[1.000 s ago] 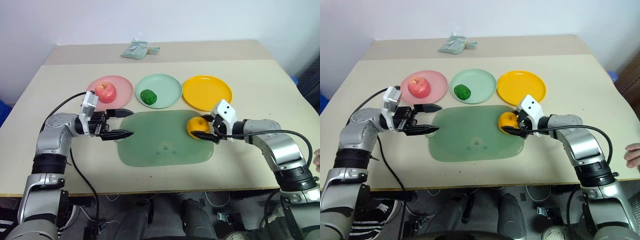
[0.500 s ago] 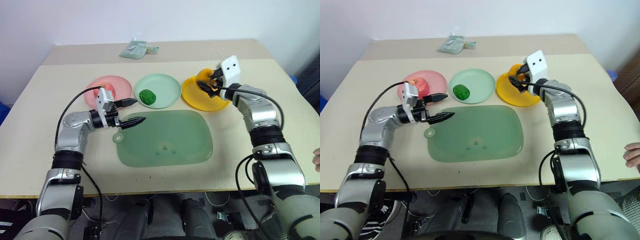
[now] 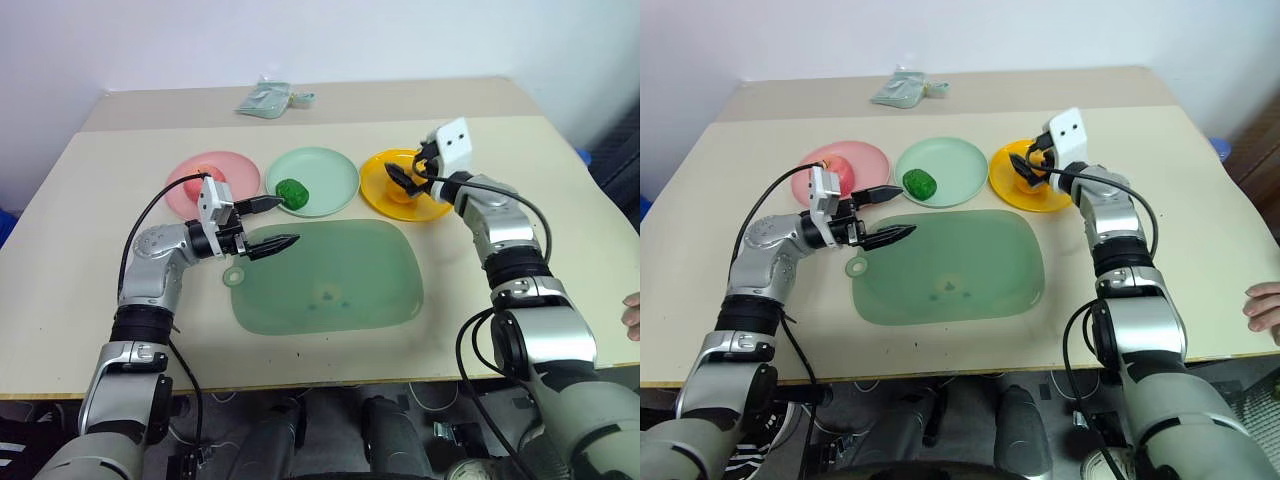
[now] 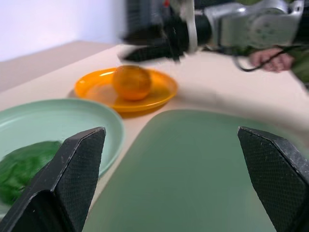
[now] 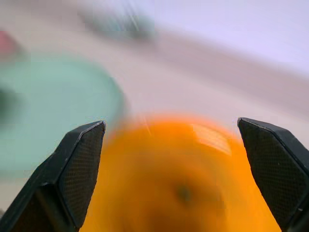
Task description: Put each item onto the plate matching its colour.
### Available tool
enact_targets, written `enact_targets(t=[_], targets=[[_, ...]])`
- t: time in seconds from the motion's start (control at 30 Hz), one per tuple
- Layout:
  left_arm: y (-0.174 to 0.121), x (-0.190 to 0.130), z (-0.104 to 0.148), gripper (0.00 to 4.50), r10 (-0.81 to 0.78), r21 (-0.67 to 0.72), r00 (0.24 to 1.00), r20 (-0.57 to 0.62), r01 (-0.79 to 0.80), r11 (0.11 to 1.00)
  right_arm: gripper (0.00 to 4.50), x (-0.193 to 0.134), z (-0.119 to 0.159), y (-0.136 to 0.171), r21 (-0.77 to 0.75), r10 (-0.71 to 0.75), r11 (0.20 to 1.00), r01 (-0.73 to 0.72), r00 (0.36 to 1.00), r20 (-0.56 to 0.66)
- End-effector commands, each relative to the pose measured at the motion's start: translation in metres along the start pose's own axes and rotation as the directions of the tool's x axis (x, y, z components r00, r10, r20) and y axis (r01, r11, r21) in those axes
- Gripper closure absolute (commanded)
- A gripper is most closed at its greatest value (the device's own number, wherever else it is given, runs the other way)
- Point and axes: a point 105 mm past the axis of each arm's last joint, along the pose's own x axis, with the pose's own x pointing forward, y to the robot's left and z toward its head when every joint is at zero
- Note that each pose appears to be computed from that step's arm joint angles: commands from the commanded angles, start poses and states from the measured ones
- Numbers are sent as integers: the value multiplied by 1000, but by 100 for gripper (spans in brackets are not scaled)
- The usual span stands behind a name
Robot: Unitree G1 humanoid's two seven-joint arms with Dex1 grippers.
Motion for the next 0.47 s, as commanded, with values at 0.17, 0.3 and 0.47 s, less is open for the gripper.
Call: enact_targets(t=[0.17,0.3,0.47], targets=[[-1,-26,17,0,-93,2,996,15,93,996,2,-52,37,70,-70,366,930,-361,925,100],[-1,-28,18,0,-121,9,993,-19,121,993,2,-68,31,79,-129,363,926,-355,930,47],[-3,-20,25,0,-135,7,991,-7,135,991,2,-83,26,88,-139,383,915,-378,924,13]])
